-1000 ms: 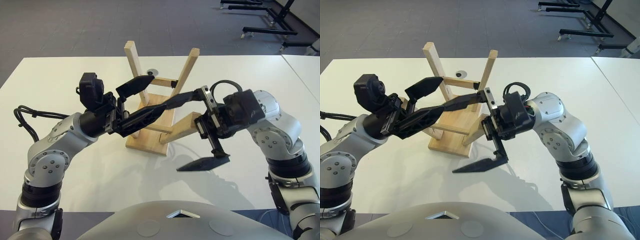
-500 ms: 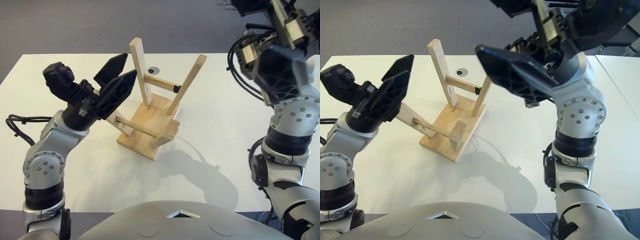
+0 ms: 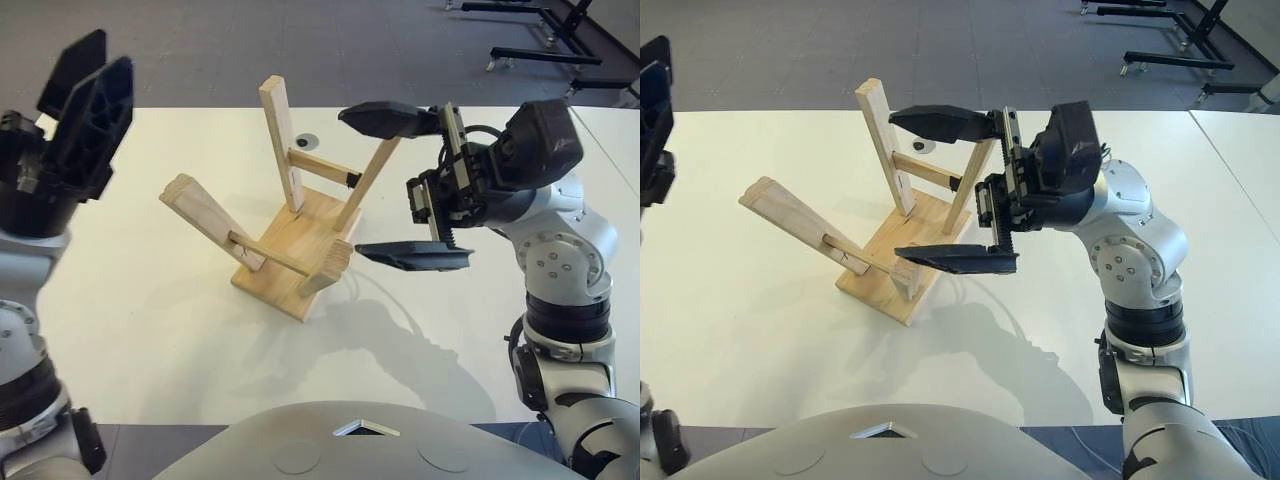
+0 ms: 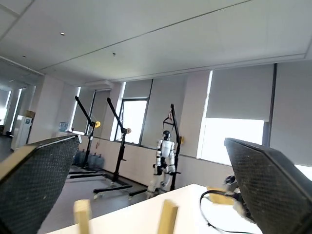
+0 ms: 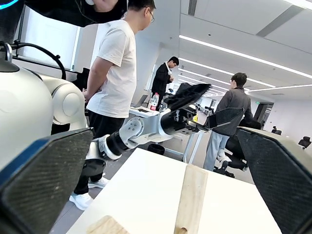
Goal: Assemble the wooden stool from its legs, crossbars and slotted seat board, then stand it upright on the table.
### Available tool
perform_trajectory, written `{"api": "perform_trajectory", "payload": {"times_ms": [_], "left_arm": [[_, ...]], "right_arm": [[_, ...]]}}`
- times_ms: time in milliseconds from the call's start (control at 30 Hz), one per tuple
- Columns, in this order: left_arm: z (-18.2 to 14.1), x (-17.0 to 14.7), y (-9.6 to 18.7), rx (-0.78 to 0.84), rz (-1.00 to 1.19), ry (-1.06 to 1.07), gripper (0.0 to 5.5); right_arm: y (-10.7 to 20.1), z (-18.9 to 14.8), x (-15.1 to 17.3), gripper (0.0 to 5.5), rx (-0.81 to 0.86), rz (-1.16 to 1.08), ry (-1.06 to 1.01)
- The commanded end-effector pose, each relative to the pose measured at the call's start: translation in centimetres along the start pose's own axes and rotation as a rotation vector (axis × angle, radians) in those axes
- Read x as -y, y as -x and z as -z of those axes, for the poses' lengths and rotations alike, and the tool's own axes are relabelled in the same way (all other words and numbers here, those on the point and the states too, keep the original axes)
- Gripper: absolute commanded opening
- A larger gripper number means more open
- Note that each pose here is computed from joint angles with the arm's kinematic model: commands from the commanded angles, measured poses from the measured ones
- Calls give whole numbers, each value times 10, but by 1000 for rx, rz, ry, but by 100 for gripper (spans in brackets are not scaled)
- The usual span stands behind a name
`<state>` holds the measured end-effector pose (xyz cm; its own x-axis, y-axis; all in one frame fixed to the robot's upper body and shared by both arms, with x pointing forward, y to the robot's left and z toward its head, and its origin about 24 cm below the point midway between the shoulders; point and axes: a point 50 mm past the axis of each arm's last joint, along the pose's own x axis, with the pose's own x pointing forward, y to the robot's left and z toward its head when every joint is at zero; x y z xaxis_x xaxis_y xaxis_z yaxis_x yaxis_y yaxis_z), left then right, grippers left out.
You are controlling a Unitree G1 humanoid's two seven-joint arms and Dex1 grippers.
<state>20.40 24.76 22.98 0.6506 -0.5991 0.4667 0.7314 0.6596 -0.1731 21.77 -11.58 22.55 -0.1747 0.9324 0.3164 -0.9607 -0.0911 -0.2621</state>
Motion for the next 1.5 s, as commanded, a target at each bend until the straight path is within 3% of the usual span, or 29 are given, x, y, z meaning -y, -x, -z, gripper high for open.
{"api": "perform_trajectory", "payload": {"times_ms": [33, 167, 267, 400, 533, 733, 867, 1033, 1200, 1500], "left_arm": [[33, -29, 33, -293, -141, -45, 540], [65, -42, 50, -505, -202, -106, 540], [72, -47, 49, -570, -221, -176, 540], [82, -15, 36, -600, -38, -108, 540], [91, 0, 40, -654, 39, -42, 540], [94, -12, 34, -672, -16, -117, 540], [95, -8, 22, -628, 9, -135, 540], [56, -6, 8, -426, -2, -191, 540], [16, 9, -6, -242, 86, -176, 540], [74, 10, 7, -560, 94, -115, 540]], "right_arm": [[3, 8, -5, 536, -54, -12, 8], [5, 8, -3, 536, -46, -5, 34], [7, 6, -1, 536, -39, 3, 52], [12, 3, 3, 536, -63, 26, 79], [27, -12, 14, 536, -106, 84, 159], [33, -23, 16, 536, -107, 106, 201], [29, -30, 11, 536, -17, 80, 134], [21, -27, -10, 536, 70, 13, -10], [21, -24, -14, 536, 66, 28, -20], [20, -26, -15, 536, 73, 24, -6]]}}
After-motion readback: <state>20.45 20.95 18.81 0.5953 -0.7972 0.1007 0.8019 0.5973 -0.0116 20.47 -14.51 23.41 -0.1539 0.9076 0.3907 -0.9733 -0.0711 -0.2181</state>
